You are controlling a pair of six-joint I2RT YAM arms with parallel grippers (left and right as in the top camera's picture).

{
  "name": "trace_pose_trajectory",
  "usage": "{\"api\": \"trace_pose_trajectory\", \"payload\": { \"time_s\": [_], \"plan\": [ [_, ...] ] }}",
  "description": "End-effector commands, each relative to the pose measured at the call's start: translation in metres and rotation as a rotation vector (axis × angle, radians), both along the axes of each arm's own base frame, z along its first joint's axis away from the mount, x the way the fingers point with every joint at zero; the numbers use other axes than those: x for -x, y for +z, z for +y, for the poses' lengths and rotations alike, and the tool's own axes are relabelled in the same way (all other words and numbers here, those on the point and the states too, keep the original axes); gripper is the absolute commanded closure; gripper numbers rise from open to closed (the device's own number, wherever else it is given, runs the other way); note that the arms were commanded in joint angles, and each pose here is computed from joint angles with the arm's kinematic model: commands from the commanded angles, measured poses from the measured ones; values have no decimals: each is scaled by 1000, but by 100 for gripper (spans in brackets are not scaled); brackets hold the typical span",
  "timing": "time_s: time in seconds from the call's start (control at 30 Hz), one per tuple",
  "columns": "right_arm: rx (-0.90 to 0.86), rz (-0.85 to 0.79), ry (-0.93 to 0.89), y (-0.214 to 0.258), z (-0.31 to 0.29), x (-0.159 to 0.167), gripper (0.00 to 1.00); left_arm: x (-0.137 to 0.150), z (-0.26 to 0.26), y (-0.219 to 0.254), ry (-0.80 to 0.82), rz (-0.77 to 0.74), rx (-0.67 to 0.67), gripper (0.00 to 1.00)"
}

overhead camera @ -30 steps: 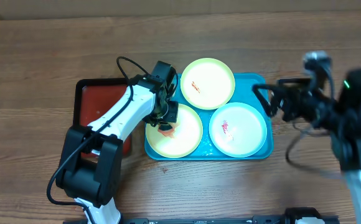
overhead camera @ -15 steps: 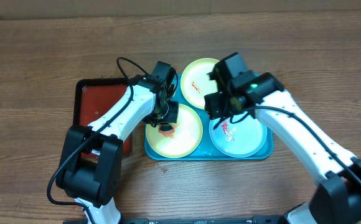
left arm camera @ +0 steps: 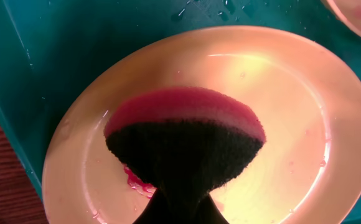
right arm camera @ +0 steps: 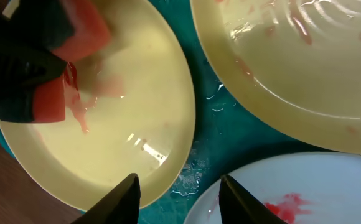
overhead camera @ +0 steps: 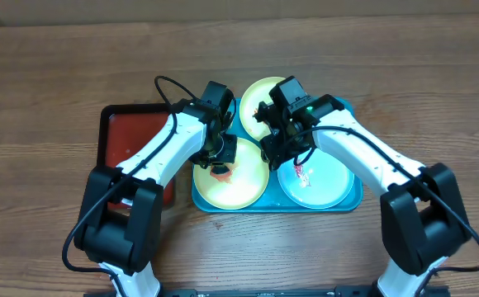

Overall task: Clean dirty plates on tray and stack at the side
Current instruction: 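Reach the right gripper to the yellow plate rim and grasp it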

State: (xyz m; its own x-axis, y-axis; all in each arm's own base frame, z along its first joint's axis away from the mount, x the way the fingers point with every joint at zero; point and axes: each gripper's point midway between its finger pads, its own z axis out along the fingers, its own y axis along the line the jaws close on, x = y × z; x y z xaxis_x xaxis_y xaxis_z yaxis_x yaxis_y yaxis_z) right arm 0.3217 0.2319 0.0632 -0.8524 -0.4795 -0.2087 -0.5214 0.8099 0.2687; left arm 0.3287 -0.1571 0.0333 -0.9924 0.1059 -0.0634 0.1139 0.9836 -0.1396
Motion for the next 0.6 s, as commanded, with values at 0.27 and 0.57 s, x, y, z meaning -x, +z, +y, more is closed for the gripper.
{"api": "trace_pose_trajectory", "payload": {
  "time_s": [0.27,0.57],
  "plan": [
    [-13,-7,117,-19,9,-6,61,-1,-3,9,6,-17,17,96],
    [-8,67,122,-43,10,1,61,2,-4,9,1,-5,27,96]
  ]
}}
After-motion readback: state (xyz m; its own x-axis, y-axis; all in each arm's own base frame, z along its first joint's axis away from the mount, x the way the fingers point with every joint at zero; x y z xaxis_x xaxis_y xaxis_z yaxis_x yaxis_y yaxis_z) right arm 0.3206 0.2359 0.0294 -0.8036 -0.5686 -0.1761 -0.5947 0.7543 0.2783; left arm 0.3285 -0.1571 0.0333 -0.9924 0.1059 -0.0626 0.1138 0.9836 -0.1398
